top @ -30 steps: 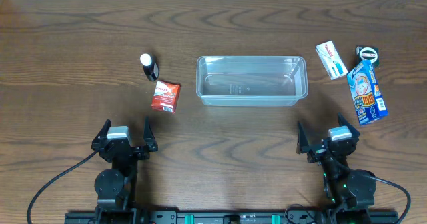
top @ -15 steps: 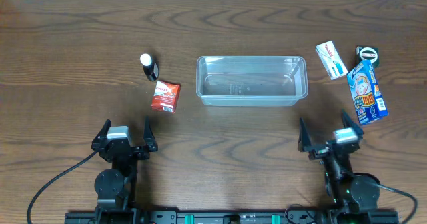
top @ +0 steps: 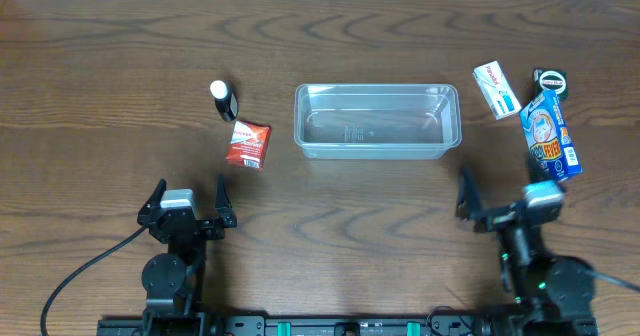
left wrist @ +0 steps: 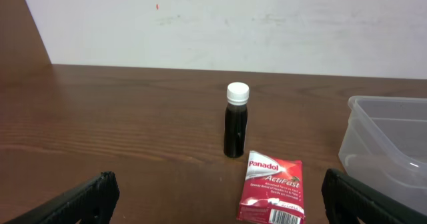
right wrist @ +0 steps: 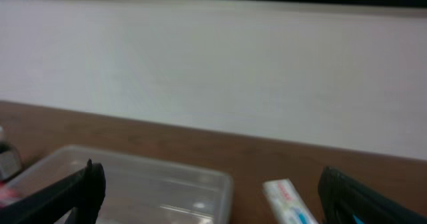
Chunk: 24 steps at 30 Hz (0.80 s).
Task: Pack container
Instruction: 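Move the right gripper to the blue Kool Fever box and grasp it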
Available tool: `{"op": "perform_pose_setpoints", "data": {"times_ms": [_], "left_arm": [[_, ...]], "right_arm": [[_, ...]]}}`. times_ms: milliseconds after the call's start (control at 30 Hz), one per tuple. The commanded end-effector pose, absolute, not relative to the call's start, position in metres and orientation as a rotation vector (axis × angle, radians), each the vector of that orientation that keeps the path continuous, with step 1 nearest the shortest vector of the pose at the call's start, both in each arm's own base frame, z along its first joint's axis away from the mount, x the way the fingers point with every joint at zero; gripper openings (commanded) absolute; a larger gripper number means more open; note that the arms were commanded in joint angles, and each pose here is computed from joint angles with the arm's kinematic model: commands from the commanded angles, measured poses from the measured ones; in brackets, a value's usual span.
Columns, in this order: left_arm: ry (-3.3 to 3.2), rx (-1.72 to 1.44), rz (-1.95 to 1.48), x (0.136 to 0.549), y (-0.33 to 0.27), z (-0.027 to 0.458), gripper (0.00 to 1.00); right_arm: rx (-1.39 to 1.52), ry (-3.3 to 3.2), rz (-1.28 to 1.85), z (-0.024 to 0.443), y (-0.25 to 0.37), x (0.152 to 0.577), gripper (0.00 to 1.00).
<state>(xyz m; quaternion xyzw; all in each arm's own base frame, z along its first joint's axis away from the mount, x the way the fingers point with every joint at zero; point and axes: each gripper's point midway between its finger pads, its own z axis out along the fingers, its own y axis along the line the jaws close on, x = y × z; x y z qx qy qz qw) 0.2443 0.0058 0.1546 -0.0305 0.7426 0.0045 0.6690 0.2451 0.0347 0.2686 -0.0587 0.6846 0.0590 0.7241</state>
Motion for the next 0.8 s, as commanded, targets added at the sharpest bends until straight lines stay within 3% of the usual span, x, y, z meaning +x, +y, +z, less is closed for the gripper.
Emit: {"op": "perform_pose_setpoints", "data": {"times_ms": [0,367,633,767], "left_arm": [[1.724,-0.067,0.026,0.244,0.008,0.137,0.98],[1.724,-0.067,0.026,0.244,0.008,0.137,0.98],[1.724,-0.068,0.026,0.244,0.008,0.137,0.98],[1.724,-0.068,0.026,0.244,0.008,0.137,0.98]], "right_arm": [[-0.073,1.557,0.023,0.313,0.013,0.260,0.99],[-0.202,2.128,0.069,0.317,-0.044,0.323,0.99],[0.039,2.438,0.133,0.246,-0.125,0.333,0.99],[0.006,2.517,0.174,0.211,-0.135,0.342,0.99]]}}
